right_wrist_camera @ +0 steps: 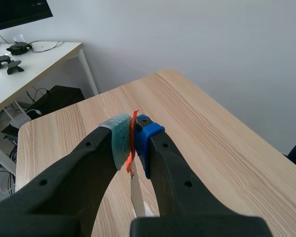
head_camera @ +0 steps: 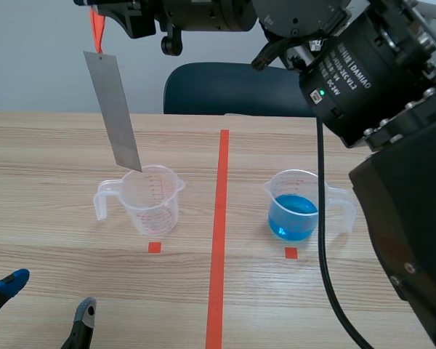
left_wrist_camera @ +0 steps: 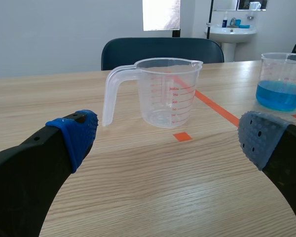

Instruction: Do the redox reaction experiment. move the plate over the left beaker

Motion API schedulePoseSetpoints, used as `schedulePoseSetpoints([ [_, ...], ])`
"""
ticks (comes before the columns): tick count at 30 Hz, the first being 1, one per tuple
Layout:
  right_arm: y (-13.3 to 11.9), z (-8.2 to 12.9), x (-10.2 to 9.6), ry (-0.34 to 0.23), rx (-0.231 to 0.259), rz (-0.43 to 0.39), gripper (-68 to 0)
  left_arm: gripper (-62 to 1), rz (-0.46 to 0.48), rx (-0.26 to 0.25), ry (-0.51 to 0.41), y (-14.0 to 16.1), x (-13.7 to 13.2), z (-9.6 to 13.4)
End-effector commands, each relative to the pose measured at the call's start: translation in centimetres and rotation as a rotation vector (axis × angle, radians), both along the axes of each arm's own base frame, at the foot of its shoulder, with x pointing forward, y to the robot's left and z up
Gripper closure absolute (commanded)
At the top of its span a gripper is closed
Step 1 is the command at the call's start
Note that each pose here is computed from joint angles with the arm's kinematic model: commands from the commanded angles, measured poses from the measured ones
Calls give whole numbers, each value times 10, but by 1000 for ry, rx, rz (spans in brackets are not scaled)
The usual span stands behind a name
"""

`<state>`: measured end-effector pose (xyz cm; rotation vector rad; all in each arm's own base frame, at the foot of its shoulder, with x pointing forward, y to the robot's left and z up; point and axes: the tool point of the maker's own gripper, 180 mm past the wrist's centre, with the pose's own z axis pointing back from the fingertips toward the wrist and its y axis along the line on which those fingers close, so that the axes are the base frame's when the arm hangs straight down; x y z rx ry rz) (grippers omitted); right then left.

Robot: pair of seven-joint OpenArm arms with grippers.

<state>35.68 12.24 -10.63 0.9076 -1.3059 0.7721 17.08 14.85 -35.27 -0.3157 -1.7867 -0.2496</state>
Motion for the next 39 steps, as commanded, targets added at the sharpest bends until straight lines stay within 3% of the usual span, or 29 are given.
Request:
schedulePoseSetpoints([
  [1,2,18,0,-37,25,10,-4,-602,-2,-6,-33,1,3,8],
  [8,2,13,-1,-24,0,12,-4,-602,-2,-6,-33,1,3,8],
  [20,2,13,-1,-24,0,12,-4,-602,-2,-6,-33,1,3,8],
  [28,2,19,0,-39,30,9,-4,-602,-2,-6,-33,1,3,8],
  [39,2,18,-1,-38,35,8,-4,-602,-2,-6,-33,1,3,8],
])
